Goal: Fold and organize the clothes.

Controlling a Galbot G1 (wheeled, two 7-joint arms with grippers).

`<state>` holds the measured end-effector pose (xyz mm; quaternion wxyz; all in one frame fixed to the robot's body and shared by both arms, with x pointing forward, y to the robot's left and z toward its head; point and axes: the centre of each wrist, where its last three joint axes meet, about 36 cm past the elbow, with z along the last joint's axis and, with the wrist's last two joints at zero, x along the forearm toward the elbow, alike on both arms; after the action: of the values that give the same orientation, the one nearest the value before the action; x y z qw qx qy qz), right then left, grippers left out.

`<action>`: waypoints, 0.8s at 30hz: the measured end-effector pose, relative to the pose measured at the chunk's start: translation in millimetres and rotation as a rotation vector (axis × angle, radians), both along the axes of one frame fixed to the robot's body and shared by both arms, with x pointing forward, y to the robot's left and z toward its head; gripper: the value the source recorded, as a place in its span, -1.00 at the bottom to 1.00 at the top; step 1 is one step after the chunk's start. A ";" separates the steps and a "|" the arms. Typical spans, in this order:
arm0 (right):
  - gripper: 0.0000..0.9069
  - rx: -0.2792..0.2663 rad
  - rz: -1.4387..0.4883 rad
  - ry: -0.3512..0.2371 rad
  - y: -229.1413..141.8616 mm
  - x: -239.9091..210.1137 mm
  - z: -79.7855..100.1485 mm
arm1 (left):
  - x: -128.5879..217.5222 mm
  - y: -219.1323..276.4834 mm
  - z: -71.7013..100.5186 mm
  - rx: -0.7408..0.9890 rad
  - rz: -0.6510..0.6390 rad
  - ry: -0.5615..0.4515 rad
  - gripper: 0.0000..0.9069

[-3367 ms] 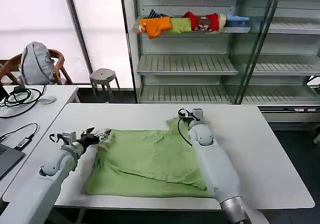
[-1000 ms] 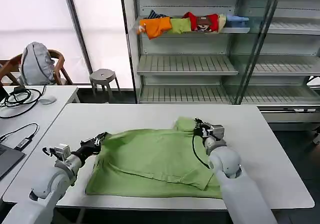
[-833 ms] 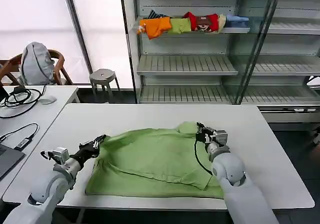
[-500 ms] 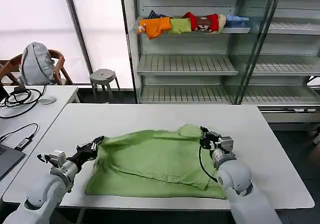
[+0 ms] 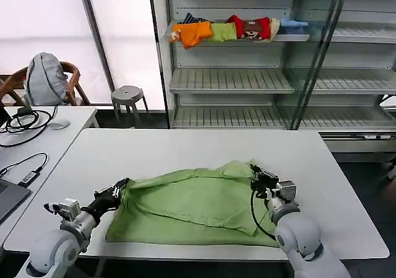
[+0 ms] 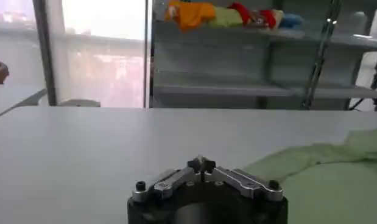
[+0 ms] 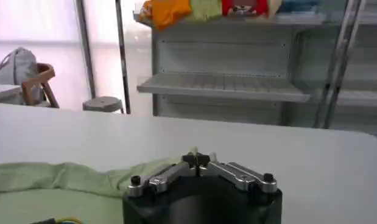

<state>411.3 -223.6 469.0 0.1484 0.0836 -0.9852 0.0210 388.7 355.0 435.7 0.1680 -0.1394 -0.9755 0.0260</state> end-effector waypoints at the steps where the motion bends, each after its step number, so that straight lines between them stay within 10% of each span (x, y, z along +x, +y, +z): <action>1: -1.00 0.002 0.001 0.000 0.5 -1.9 0.2 | -0.3 1.3 0.4 0.004 0.002 -0.001 -0.96; 24: -1.00 -0.014 -0.036 0.013 -6.0 -28.6 3.2 | -0.3 22.8 2.9 0.031 0.014 0.008 -0.96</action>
<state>382.7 -229.5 472.3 0.1558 0.0649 -0.9854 0.0245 388.4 377.7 438.7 0.1740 -0.1299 -0.9761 0.0127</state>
